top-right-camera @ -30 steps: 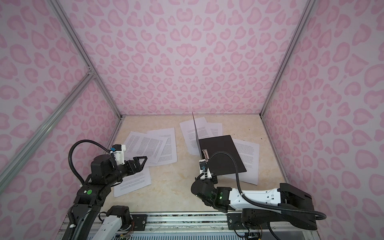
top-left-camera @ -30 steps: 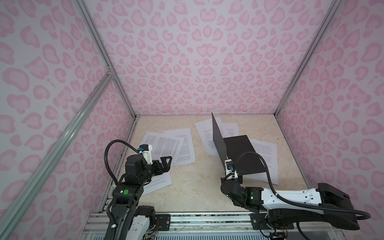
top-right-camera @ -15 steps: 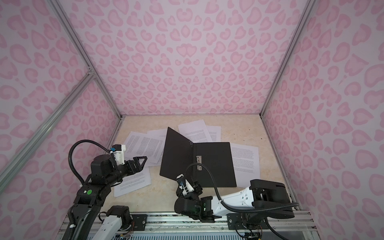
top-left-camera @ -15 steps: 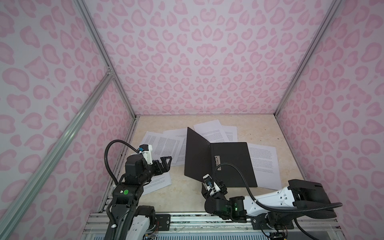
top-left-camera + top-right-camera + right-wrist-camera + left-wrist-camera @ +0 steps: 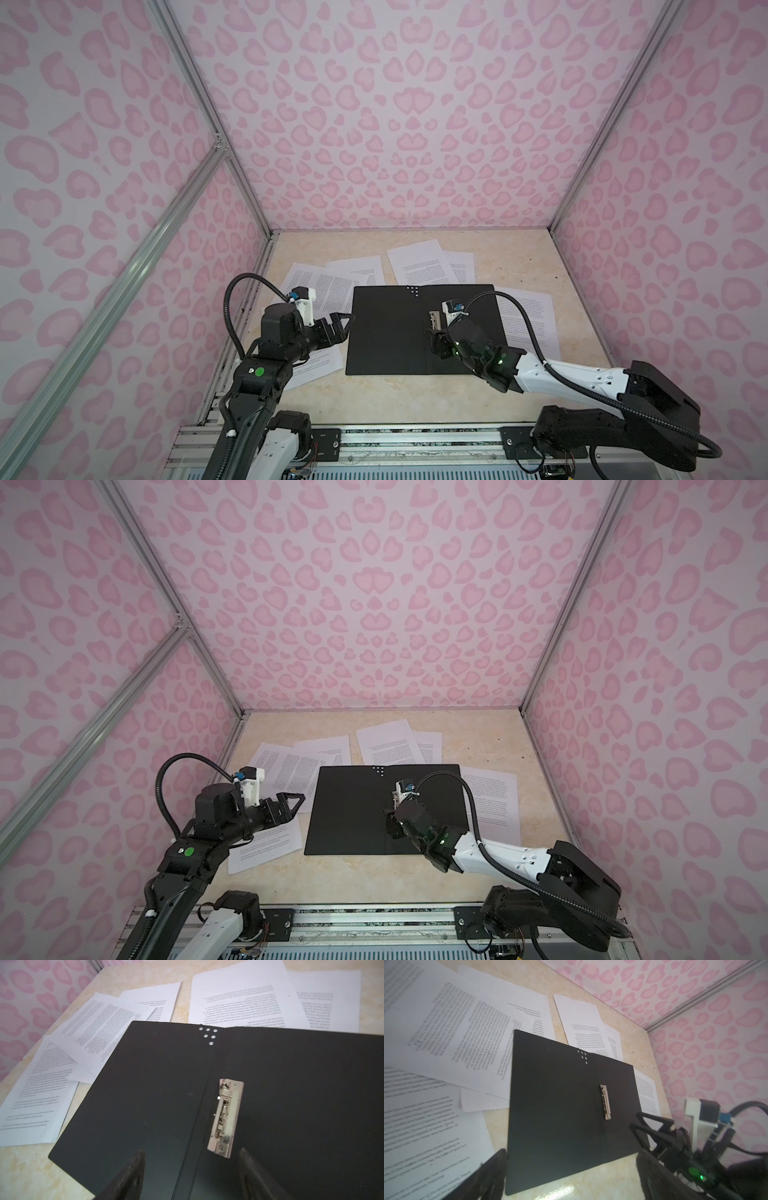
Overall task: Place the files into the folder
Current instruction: 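Press the folder cover with the left gripper while the right reaches the clip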
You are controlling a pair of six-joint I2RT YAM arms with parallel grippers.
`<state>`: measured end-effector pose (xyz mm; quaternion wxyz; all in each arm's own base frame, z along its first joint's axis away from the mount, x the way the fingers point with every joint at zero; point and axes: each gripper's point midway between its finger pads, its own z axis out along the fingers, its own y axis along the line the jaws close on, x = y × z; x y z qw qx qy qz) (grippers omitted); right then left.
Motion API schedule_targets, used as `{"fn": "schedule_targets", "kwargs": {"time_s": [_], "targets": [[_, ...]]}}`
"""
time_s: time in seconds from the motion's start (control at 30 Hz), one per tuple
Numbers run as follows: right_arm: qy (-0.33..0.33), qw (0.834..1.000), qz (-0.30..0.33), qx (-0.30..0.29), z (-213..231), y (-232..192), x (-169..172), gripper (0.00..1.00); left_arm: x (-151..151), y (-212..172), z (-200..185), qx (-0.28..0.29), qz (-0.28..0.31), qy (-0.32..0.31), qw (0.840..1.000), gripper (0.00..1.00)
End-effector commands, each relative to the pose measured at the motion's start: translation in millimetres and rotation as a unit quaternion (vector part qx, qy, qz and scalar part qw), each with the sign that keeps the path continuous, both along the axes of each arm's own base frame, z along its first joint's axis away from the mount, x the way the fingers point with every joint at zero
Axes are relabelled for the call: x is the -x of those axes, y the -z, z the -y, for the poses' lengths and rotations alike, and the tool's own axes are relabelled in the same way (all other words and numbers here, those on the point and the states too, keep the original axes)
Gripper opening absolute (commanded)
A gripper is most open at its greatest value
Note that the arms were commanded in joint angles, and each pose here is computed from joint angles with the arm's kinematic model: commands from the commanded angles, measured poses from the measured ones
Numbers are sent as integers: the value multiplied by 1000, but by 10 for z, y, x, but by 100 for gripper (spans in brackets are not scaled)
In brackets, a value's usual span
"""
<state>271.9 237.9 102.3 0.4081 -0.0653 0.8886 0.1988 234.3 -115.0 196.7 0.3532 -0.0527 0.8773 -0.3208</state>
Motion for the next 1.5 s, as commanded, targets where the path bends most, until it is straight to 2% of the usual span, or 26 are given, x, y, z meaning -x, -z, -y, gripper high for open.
{"fn": "schedule_targets", "kwargs": {"time_s": [0.0,0.1,0.17,0.3,0.57,0.73,0.83,0.9,0.97,1.1,1.47], "targets": [[-7,994,-97,-58,73,194,-57,64,-97,114,297,24,-2,19,1000,97],[-1,989,-129,-74,161,320,-167,57,-122,367,605,30,-29,56,998,98],[-8,987,-142,-80,142,376,-206,47,-158,511,775,22,-32,78,996,99],[-19,983,-164,-80,71,501,-214,36,-217,735,914,10,-34,95,995,100],[-20,975,-200,-91,-19,702,-204,36,-167,1088,880,-6,-21,103,994,100],[-21,973,-206,-102,-64,742,-149,27,-147,1244,809,-19,-38,85,995,100],[-10,974,-204,-100,-31,754,-113,25,-167,1497,700,-78,-100,66,990,98],[-10,973,-201,-113,-36,734,-97,25,-154,1588,740,-77,-126,72,986,94],[-13,971,-205,-119,-54,725,-76,25,-132,1635,804,-57,-134,76,986,93],[-17,975,-191,-116,-77,642,-50,28,-103,1713,821,-68,-149,75,984,93],[-11,973,-202,-113,-92,737,-55,24,-96,1652,828,-80,-135,76,985,93]]}}
